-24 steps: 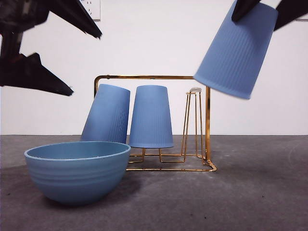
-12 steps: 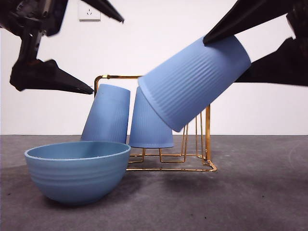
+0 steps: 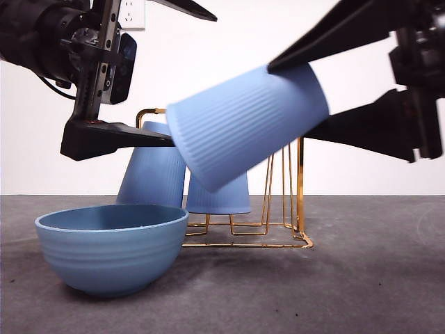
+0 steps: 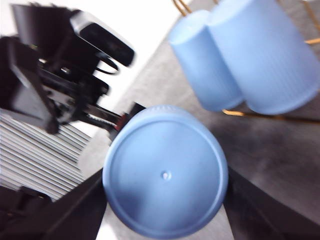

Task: Right arm lift cup from the cupboard, then place it on the right of the bowl

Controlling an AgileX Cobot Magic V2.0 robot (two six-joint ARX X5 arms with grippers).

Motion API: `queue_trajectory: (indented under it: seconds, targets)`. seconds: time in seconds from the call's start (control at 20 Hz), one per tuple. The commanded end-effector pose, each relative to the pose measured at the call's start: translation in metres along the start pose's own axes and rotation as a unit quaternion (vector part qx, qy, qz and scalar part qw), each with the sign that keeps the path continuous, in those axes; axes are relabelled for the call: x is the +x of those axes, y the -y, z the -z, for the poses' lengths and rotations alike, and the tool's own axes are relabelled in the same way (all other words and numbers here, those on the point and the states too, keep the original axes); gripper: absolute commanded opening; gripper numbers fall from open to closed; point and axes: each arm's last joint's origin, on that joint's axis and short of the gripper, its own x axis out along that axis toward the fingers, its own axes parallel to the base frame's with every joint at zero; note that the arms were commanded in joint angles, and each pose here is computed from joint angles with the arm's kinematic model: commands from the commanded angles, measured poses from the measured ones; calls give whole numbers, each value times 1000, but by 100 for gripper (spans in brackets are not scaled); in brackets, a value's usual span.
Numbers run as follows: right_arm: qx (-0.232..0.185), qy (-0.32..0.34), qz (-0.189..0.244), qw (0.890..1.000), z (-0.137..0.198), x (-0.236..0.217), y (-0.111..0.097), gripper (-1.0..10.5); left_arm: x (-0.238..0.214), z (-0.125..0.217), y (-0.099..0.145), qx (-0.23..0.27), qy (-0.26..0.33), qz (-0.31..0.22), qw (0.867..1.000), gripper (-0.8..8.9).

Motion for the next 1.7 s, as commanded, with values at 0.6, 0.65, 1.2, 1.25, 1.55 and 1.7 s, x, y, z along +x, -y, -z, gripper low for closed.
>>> queue_trajectory:
  seconds: [0.6, 0.65, 1.2, 1.25, 1.55, 1.7]
  targets:
    - [30, -29, -45, 998, 6, 23, 8, 221, 3, -5, 1, 4, -4, 6, 1000, 152]
    - [30, -29, -46, 998, 6, 23, 8, 221, 3, -5, 1, 6, -4, 6, 1000, 60]
    - [30, -30, -48, 998, 6, 23, 8, 498, 6, -4, 6, 14, -11, 12, 1000, 5]
    - [29, -29, -48, 998, 6, 22, 7, 498, 5, -5, 9, 20, -9, 14, 1000, 6]
    - [37, -18, -13, 999, -1, 8, 9, 495, 2, -2, 21, 21, 21, -22, 999, 9]
    - [41, -15, 14, 999, -4, -6, 8, 486, 16, 1, 31, 27, 19, -66, 997, 9]
